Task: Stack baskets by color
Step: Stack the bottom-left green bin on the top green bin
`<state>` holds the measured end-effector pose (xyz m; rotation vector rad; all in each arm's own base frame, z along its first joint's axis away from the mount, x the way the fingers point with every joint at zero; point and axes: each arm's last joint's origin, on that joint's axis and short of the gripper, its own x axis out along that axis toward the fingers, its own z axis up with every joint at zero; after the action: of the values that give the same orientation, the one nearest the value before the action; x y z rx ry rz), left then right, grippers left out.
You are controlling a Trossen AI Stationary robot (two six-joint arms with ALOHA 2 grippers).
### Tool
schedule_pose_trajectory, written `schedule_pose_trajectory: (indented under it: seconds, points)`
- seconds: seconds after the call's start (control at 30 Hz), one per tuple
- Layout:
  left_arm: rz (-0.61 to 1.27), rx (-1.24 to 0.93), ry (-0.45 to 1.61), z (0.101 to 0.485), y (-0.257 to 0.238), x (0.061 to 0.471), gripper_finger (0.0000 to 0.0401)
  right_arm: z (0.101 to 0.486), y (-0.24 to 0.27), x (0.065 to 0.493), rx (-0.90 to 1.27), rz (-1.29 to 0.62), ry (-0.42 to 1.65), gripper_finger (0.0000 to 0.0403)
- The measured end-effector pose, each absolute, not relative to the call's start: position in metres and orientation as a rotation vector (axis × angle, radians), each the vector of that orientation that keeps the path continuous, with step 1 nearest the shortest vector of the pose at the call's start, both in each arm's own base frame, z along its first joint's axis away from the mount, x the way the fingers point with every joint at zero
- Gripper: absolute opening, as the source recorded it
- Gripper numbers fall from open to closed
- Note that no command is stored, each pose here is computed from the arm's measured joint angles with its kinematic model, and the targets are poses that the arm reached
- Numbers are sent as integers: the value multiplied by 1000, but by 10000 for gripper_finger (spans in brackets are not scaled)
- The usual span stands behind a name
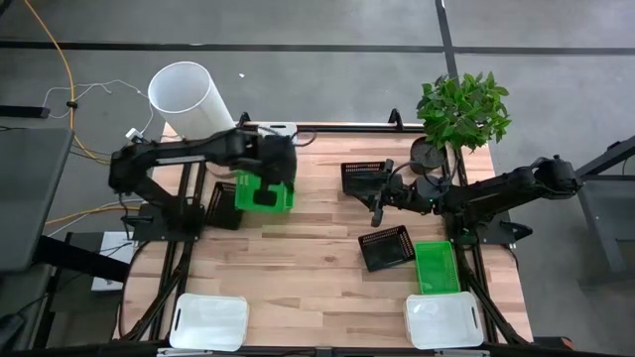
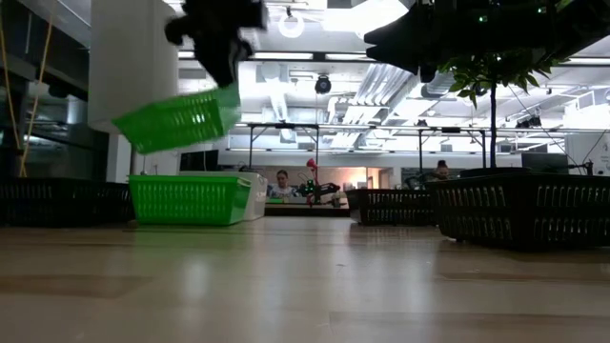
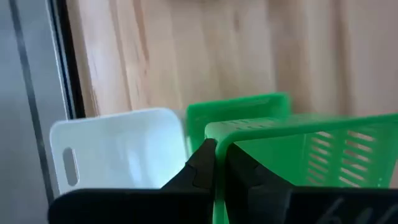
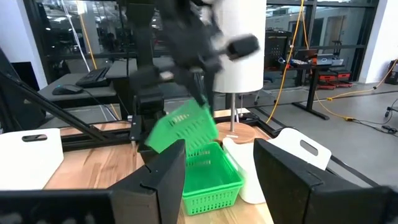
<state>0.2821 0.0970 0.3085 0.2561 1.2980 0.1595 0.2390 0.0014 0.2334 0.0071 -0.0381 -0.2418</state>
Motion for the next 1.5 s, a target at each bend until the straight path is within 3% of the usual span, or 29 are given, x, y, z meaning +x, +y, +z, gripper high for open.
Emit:
schedule_pose_trajectory:
  seconds: [0.4,0.97,1.2,1.5]
  points:
    - [99,130,1422,261,143,303,0,233,1,239,6,-242,-30,177]
    - [36,104,1413,256,144,306,7,232,1,239,6,-242,-28,177]
    - [26,134,1398,256,145,308,38,232,1,239,5,-242,-28,177]
    - [66,186,1408,259,139,311,117,232,1,239,6,-242,-28,177]
